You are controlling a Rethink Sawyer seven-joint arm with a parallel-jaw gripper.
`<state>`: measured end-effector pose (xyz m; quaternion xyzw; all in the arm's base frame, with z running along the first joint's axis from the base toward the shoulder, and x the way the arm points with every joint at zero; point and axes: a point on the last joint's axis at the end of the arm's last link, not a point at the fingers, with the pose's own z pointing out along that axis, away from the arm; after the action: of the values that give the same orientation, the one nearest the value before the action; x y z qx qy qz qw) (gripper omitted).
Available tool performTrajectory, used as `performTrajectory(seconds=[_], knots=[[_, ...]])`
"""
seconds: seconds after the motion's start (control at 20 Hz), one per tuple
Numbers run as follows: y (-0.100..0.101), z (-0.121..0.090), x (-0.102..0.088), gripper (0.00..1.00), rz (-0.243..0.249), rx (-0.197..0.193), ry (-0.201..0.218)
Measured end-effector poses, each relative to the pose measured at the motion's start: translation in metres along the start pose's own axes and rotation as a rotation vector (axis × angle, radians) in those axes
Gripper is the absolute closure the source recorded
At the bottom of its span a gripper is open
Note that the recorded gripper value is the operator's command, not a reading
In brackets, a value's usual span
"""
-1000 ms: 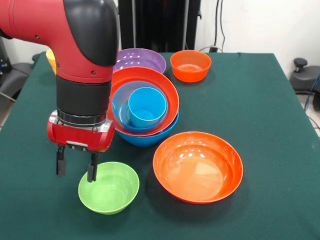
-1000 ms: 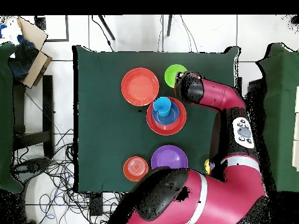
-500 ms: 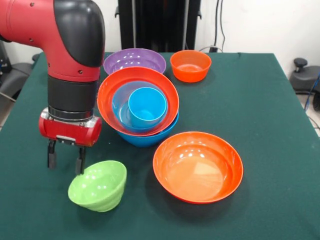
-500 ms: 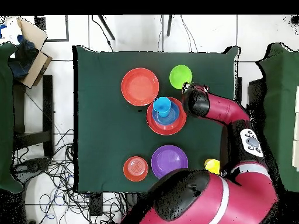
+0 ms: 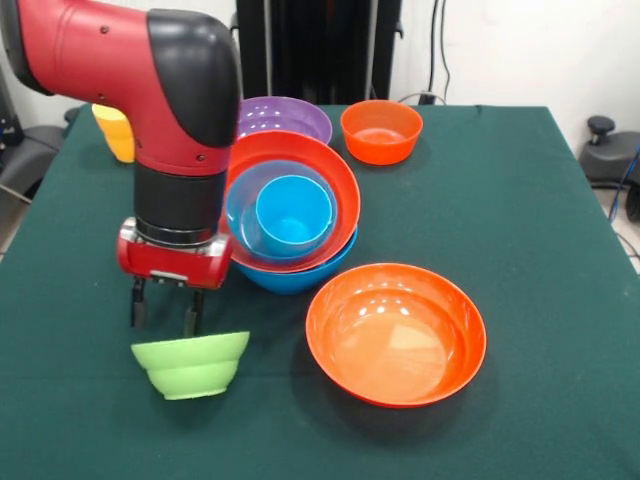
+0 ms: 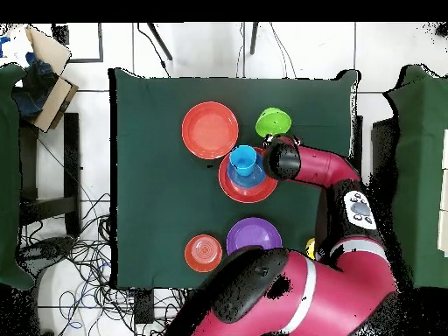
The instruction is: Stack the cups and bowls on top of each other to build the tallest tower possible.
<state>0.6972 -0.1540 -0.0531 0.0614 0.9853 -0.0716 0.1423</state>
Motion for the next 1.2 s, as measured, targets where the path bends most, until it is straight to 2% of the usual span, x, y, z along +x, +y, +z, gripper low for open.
performTrajectory(seconds=[0.4, 0.85, 1.05, 1.2], knots=[[0.013, -0.007, 0.006, 0.00, -0.032, 0.006, 0.051], [0.006, -0.040, 0.004, 0.00, -0.030, 0.013, 0.123], [-0.001, -0.068, -0.003, 0.00, -0.013, 0.014, 0.164], [-0.008, -0.099, -0.018, 0.00, 0.015, 0.011, 0.197]])
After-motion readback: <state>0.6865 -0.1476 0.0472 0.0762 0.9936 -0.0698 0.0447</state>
